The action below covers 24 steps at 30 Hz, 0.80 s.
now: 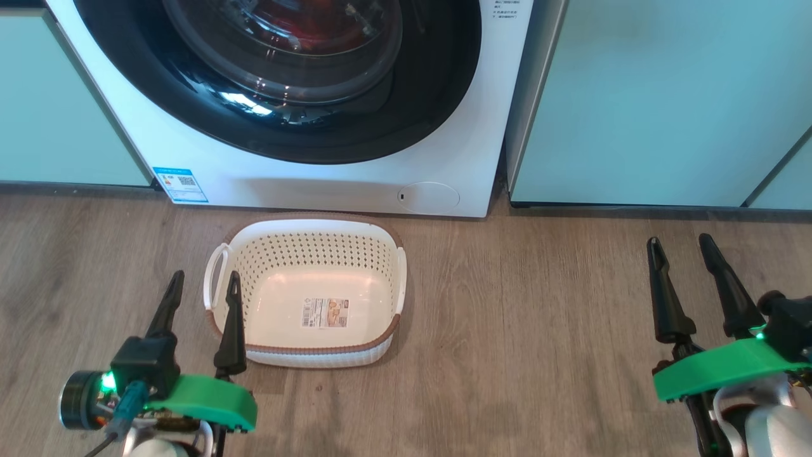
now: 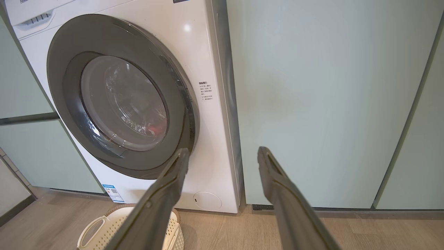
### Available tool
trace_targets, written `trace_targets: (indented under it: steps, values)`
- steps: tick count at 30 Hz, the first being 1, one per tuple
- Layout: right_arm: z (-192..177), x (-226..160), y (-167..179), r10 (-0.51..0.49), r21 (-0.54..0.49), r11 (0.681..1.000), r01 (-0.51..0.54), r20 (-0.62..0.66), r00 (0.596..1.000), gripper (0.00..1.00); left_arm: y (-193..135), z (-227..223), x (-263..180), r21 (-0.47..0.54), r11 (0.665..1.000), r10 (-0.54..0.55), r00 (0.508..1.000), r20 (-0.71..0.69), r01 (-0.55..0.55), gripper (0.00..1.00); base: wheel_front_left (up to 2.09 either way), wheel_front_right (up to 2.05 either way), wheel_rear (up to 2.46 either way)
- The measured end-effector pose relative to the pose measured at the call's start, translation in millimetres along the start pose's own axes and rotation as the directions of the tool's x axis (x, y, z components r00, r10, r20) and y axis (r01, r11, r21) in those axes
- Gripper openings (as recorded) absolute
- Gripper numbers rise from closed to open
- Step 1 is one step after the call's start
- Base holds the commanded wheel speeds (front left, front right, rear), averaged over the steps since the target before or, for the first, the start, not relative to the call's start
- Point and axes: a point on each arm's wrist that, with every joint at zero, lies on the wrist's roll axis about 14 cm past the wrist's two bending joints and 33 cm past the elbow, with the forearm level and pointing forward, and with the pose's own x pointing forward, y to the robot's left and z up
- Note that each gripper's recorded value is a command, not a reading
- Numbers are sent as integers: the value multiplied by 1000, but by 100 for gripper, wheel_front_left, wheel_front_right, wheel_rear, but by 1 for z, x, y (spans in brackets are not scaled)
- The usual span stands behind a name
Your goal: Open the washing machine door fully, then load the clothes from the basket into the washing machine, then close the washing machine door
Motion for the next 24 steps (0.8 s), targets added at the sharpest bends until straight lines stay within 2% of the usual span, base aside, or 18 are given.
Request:
trace_targets:
  steps: [24]
  values:
    - [-2, 0, -2, -6, 17, 1000, 6, -4, 1000, 100, 2, -1, 2, -3, 1000, 6, 1000, -4, -6, 100, 0, 0, 0]
